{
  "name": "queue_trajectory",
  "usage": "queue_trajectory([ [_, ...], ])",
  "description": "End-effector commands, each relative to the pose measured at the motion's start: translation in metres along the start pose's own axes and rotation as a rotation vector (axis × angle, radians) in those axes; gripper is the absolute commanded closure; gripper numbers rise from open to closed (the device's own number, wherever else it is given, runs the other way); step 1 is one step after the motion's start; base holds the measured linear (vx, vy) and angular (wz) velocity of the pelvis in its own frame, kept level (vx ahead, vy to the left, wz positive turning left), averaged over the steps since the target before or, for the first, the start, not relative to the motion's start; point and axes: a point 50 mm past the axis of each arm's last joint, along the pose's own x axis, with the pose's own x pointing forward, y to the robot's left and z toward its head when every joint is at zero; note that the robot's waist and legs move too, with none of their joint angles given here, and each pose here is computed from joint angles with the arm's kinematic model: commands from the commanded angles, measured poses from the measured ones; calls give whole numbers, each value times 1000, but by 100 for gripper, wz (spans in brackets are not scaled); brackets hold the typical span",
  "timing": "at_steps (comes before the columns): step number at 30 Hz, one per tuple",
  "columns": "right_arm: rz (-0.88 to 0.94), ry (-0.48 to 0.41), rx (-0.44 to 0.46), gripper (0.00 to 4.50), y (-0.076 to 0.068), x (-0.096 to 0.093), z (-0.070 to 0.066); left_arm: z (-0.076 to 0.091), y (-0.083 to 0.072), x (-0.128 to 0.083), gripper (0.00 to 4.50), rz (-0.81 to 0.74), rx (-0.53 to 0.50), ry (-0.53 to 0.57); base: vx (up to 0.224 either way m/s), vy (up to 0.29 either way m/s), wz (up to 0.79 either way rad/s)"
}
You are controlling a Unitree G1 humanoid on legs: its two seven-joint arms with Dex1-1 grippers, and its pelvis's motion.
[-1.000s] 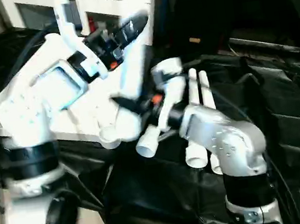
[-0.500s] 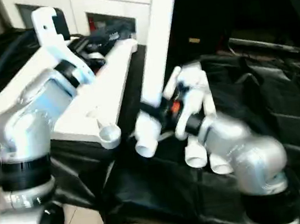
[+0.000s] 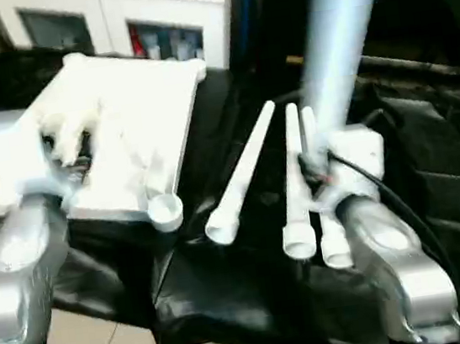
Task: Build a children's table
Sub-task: Insert table leg to table base
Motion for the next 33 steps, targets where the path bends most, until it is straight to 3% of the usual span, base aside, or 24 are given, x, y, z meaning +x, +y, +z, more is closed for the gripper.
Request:
queue_trajectory([
  [1, -151, -60, 11, 262, -18, -5, 2, -14, 6, -8, 158, 42, 51, 26, -7, 57, -4],
  [5, -136, -50, 22, 262, -16, -9, -6, -22, 11, -12, 158, 69, 91, 43, -54, 151, -30],
  [10, -54, -39, 54, 262, -2, -8, -8, -11, 9, -3, 158, 42, 122, -15, -81, 159, -57],
  [15, 61, -37, 99, 262, 21, 2, -7, -4, 10, 5, 158, 43, 137, -55, -27, 65, -70],
  [22, 198, 8, 84, 262, 42, 8, -13, -2, 15, 6, 158, 84, 160, -53, -58, 216, -56],
  [25, 212, 6, 65, 262, 44, 9, -13, -3, 13, 6, 158, 88, 184, -51, -84, 307, -22],
  [30, 222, 11, 62, 262, 45, 11, -13, -9, 0, 1, 158, 108, 61, -5, -39, 154, -7],
  [33, 222, 13, 47, 262, 41, 11, -14, -9, -5, 1, 158, 101, 48, -3, -63, -10, 1],
])
